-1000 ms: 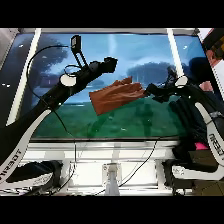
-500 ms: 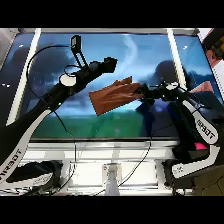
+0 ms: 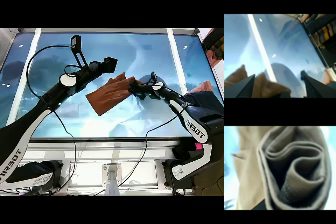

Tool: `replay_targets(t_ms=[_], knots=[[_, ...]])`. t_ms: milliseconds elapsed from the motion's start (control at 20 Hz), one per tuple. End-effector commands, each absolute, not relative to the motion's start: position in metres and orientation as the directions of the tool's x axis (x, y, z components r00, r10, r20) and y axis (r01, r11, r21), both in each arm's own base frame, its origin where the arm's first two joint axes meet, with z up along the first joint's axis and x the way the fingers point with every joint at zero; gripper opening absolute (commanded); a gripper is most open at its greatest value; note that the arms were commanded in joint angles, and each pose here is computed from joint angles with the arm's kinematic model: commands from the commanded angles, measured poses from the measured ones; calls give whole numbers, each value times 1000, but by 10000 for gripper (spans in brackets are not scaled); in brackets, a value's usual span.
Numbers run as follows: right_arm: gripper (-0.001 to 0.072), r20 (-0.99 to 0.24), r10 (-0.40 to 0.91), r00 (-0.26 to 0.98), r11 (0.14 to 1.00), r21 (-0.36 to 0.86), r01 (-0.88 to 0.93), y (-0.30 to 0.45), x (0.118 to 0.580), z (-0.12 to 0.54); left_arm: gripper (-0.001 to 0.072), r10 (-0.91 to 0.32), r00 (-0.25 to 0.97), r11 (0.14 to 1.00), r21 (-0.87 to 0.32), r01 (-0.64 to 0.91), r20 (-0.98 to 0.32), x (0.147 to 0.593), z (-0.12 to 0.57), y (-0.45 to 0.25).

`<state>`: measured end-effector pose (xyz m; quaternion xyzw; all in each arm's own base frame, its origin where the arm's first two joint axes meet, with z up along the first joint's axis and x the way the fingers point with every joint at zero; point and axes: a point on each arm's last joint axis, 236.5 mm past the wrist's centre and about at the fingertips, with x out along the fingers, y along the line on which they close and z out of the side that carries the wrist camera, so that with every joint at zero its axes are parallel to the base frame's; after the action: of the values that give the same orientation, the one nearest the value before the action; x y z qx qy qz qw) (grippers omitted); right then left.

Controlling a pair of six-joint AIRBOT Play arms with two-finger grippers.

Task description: Fold the clothes and pants, and hang the long-sleeved shirts on hangers.

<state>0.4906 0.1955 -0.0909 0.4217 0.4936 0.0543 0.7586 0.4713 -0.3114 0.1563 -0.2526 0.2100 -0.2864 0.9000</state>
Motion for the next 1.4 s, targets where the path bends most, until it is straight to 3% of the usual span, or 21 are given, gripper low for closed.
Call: replay_targets(t_ms=[0,200,400,650,800,950,1100,1200,1350], knots=[[14,-639,449,625,730,665,157,190,525,-51,709,-611,760,727,-536,429,-221,472,166,-303],[13,-536,380,753,785,618,44,155,552,27,709,-550,818,804,-373,463,-169,478,206,-260],[13,-409,281,868,802,598,22,85,554,118,709,-490,866,829,-360,428,-101,481,244,-218],[12,-333,84,939,883,461,85,-30,509,209,709,-476,875,834,-359,418,-88,482,251,-208],[12,-354,-112,928,854,443,272,-114,460,237,709,-476,875,834,-359,418,-88,482,251,-208],[11,-547,-321,774,723,387,573,-191,381,211,709,-476,875,834,-360,418,-88,482,250,-209],[11,-754,-506,418,441,191,877,-246,268,173,709,-476,875,834,-360,418,-88,482,250,-209],[11,-788,-560,257,331,72,941,-256,215,173,709,-477,875,834,-360,418,-88,482,250,-209],[13,-831,-550,84,232,-55,971,-251,164,166,709,-476,875,834,-360,418,-88,482,251,-209]])
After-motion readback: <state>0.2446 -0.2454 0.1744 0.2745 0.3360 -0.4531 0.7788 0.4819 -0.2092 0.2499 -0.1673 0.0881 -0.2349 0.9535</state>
